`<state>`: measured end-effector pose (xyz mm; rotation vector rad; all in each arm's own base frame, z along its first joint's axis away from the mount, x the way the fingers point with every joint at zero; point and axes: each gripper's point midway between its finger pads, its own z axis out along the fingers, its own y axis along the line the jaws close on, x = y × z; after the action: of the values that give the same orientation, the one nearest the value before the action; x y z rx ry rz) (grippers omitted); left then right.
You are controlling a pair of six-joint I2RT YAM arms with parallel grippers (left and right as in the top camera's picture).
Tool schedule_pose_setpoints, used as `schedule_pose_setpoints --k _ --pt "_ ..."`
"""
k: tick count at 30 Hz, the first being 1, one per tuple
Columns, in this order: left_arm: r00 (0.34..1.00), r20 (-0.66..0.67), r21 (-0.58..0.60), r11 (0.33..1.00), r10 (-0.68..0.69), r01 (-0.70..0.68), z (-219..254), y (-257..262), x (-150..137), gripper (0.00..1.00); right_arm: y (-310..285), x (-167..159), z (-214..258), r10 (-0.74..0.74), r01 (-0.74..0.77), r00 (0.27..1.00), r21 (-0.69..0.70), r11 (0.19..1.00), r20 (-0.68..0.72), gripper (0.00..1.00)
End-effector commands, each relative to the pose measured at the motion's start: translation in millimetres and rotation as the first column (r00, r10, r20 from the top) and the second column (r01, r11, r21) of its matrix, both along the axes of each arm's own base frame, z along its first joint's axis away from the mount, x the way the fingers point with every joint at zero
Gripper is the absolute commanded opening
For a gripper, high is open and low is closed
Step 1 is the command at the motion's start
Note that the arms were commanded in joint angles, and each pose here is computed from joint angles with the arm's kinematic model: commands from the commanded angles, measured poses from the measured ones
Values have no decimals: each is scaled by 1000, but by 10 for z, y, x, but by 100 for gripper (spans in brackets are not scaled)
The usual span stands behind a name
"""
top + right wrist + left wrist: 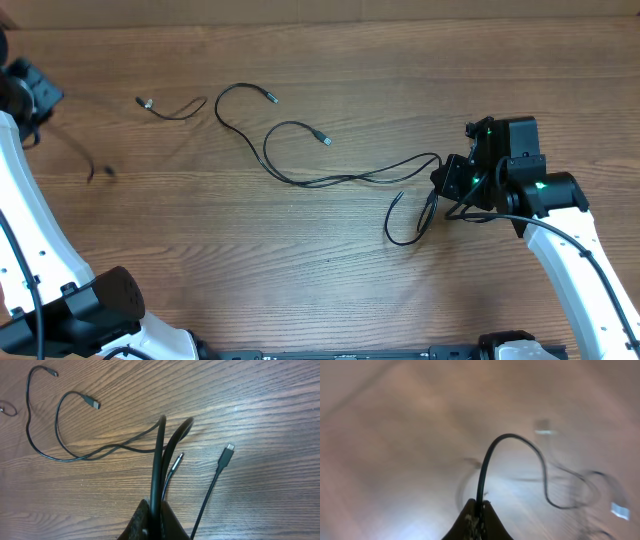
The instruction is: Untangle cables
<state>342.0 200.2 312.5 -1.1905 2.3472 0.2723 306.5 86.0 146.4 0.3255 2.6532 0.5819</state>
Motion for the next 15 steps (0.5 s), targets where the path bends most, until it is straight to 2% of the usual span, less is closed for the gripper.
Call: schedule_pose_setpoints --k 1,6,15 --pt "936 -23 257 907 351 -334 247 443 -511 4 -6 52 121 -1 1 999 -3 1000 41 4" --pt "882 -27 326 838 470 -437 309 598 -779 4 -7 53 121 -1 1 999 -3 1000 41 4" --pt "825 -16 320 784 565 -531 309 862 -1056 4 -6 56 123 -1 1 999 -2 1000 43 4"
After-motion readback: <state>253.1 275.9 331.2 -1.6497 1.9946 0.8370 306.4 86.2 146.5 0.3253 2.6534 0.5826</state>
